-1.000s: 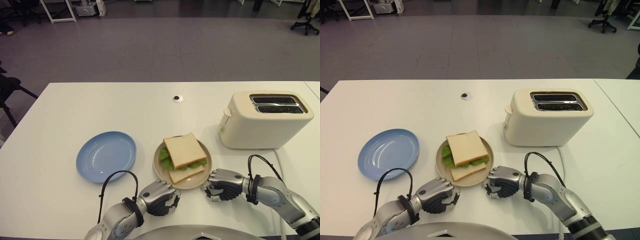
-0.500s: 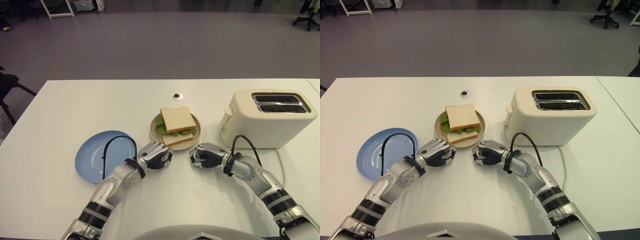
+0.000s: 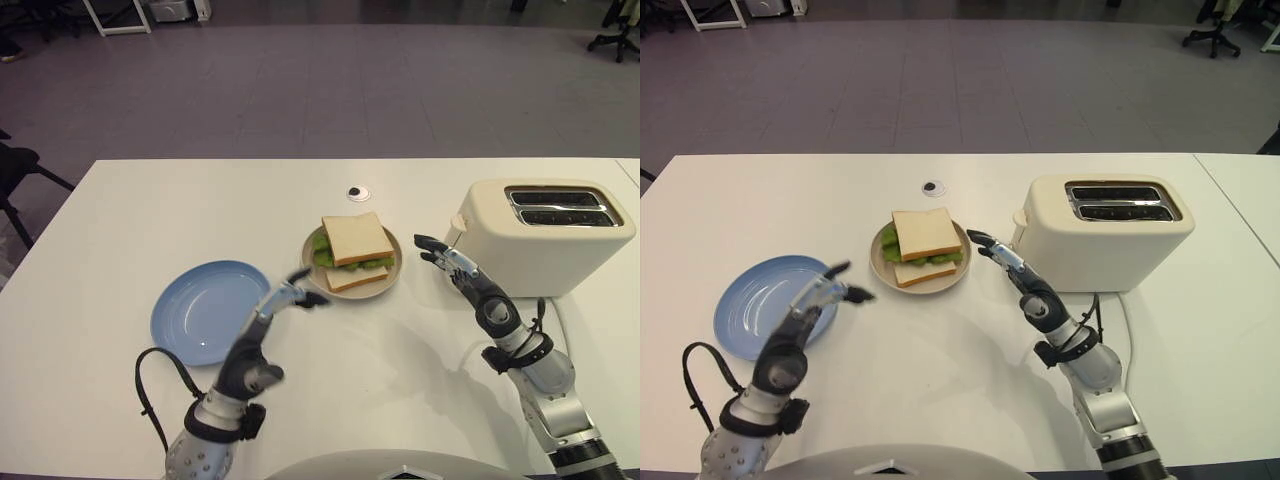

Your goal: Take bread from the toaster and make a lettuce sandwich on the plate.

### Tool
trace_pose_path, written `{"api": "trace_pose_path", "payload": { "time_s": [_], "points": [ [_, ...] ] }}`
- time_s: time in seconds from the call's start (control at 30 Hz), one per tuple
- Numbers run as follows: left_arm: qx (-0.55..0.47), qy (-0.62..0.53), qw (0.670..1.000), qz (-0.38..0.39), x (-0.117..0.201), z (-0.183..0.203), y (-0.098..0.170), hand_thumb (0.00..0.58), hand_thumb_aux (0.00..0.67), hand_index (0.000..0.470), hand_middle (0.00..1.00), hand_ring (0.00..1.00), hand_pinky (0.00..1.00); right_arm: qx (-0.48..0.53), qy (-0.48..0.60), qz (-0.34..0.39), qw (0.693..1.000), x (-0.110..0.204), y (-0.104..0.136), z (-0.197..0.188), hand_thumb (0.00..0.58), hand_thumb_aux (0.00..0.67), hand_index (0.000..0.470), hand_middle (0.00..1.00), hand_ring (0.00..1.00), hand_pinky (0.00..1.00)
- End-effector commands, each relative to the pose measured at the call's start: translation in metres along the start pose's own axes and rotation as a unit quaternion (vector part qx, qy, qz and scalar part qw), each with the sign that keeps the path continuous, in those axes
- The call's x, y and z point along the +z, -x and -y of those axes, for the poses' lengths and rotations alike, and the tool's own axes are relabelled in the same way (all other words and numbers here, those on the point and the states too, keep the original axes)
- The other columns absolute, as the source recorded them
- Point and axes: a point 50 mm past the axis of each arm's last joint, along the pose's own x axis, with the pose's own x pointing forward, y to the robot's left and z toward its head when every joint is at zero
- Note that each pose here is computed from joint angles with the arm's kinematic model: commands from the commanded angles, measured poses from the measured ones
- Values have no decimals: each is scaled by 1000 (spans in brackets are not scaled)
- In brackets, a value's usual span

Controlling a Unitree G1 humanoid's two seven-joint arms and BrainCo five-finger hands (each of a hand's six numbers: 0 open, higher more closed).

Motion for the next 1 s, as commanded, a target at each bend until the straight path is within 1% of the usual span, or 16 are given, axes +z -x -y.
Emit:
{"api": "trace_pose_path", "payload": {
  "time_s": [0.03, 0.3, 0.6, 0.77, 0.9, 1.0],
  "points": [
    [11, 39, 999, -15, -11, -3, 1, 0, 0, 0, 0, 0, 0, 11, -19, 3, 1000, -2, 2, 1, 0, 0, 0, 0, 0, 0],
    [-10, 48, 999, -18, -25, -6, -3, 0, 0, 0, 0, 0, 0, -3, -43, 16, 999, 1, 8, 1, 0, 0, 0, 0, 0, 0],
    [-26, 79, 996, -10, -25, -3, -3, 0, 0, 0, 0, 0, 0, -60, -125, 7, 990, -1, 12, 20, 0, 0, 0, 0, 0, 0],
    [-32, 85, 996, -6, -25, 0, -3, 0, 0, 0, 0, 0, 0, -45, -142, 12, 989, 0, 11, 20, 0, 0, 0, 0, 0, 0],
    [-30, 83, 996, -7, -26, 0, -2, 0, 0, 0, 0, 0, 0, -8, -152, 26, 988, 0, 5, 14, 0, 0, 0, 0, 0, 0],
    [-27, 85, 996, -6, -29, 1, -2, 0, 0, 0, 0, 0, 0, 10, -154, 32, 988, -2, 6, 10, 0, 0, 0, 0, 0, 0]
  ]
}}
